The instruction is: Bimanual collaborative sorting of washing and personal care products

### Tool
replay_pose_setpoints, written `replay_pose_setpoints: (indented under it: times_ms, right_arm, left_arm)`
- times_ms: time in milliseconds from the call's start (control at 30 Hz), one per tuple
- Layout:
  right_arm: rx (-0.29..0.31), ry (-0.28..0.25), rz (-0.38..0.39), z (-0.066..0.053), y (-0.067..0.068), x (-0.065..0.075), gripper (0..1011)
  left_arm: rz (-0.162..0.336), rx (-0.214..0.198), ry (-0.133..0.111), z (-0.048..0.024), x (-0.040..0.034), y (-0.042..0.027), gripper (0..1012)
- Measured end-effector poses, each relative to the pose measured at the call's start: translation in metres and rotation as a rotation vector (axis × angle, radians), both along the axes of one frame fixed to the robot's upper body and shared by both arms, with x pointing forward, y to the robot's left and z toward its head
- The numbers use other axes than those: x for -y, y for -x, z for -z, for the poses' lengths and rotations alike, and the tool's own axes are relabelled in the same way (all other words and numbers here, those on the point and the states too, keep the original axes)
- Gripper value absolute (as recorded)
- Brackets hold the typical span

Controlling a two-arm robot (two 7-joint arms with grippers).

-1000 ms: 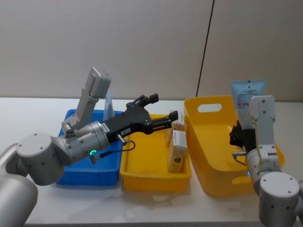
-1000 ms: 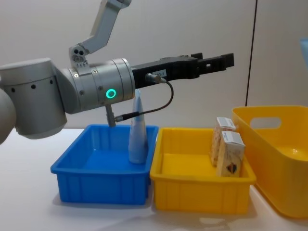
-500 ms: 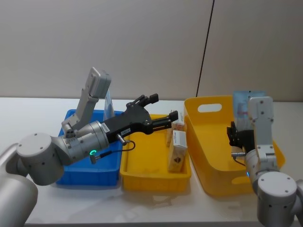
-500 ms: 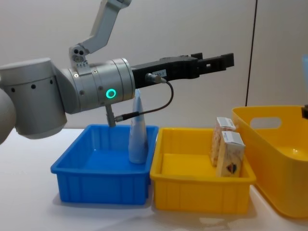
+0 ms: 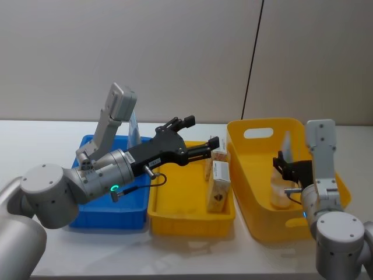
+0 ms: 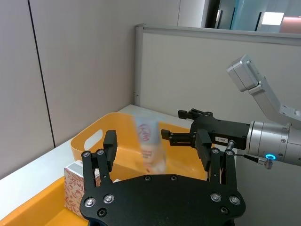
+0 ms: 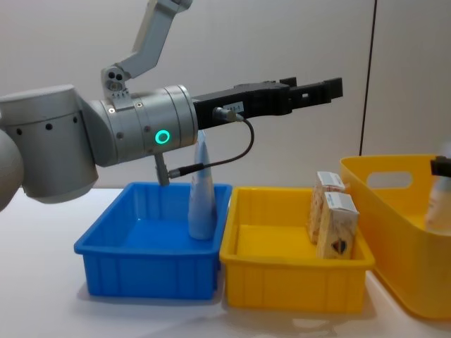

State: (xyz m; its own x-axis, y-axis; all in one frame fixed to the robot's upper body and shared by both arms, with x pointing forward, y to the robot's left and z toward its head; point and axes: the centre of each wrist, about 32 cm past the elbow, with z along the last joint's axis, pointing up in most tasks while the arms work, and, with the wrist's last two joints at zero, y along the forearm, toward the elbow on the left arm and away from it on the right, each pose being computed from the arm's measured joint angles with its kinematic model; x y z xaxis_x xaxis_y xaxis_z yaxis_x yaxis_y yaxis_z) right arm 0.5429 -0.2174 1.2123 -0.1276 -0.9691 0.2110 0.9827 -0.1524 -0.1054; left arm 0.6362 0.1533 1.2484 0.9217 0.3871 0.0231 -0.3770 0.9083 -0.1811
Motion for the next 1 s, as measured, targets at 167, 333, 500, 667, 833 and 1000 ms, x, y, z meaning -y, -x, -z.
replay_pose_setpoints:
  times_ms: [167,333,500,667,833,1000]
  right_arm:
    - [-0.001,0.0,0.0,0.0,0.0,0.0,1004]
    - [0.007,-0.001,-0.001,0.0,0.0,0.0,1004]
    - [0.032,-0.008,-0.014,0.0,0.001,0.0,1004]
    - [0.082,-0.027,-0.043,-0.003,0.004,0.001,1004]
    - [0.144,-0.061,-0.087,-0.008,0.01,0.003,1004]
    - [0.195,-0.094,-0.13,-0.013,0.015,0.004,1004]
  left_arm:
    - [0.0,0.0,0.0,0.0,0.0,0.0,1001]
    - [0.0,0.0,0.0,0.0,0.0,0.0,1001]
    - [0.0,0.0,0.0,0.0,0.0,0.0,1001]
    - [0.0,0.0,0.0,0.0,0.0,0.0,1001]
    - [0.0,0.0,0.0,0.0,0.0,0.0,1001]
    - [0.0,0.0,0.0,0.0002,-0.0001,0.0003,1001]
